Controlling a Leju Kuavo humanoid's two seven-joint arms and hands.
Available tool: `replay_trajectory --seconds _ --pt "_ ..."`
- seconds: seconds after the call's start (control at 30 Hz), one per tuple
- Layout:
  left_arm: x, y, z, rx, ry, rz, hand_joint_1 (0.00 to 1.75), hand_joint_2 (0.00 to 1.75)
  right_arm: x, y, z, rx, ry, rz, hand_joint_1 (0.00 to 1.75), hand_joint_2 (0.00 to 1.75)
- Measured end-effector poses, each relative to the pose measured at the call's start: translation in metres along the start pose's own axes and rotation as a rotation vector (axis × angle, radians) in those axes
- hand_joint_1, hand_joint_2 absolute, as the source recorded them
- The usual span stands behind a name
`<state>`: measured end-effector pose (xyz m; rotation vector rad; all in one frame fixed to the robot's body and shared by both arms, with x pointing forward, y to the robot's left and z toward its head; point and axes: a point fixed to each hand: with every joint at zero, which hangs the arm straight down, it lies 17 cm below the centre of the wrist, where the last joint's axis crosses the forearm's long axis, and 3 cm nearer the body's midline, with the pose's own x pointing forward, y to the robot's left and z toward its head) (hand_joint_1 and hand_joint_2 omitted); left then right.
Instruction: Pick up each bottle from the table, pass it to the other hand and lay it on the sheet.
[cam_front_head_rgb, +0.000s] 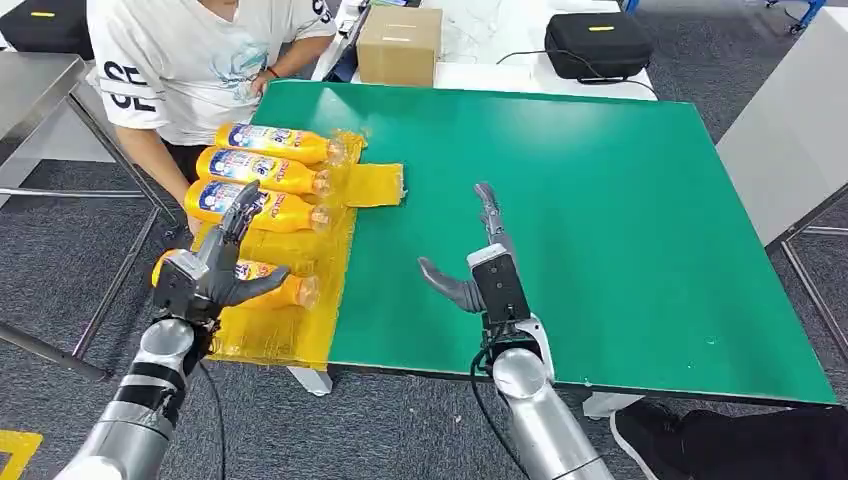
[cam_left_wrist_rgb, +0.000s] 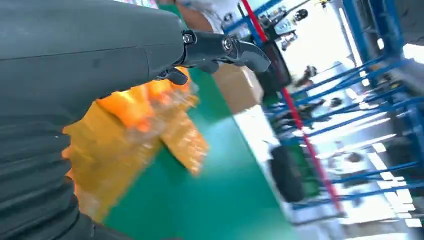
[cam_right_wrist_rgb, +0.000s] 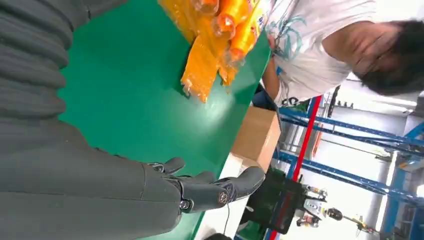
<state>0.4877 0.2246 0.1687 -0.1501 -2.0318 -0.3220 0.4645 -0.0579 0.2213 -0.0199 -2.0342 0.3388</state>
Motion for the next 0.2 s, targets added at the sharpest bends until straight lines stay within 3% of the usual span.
replay_trajectory --seconds 0.1,0.2 --pt "0.004 -0.007 -0.008 0.034 0.008 0.085 0.00 1.75 0.003 0.005 0.000 0.002 -0.003 -0.008 0.00 1.75" --pt "-0.006 -0.018 -0.016 0.080 0.083 0.146 0.00 1.75 0.005 0.010 0.000 -0.006 0.002 -0.001 0.00 1.75"
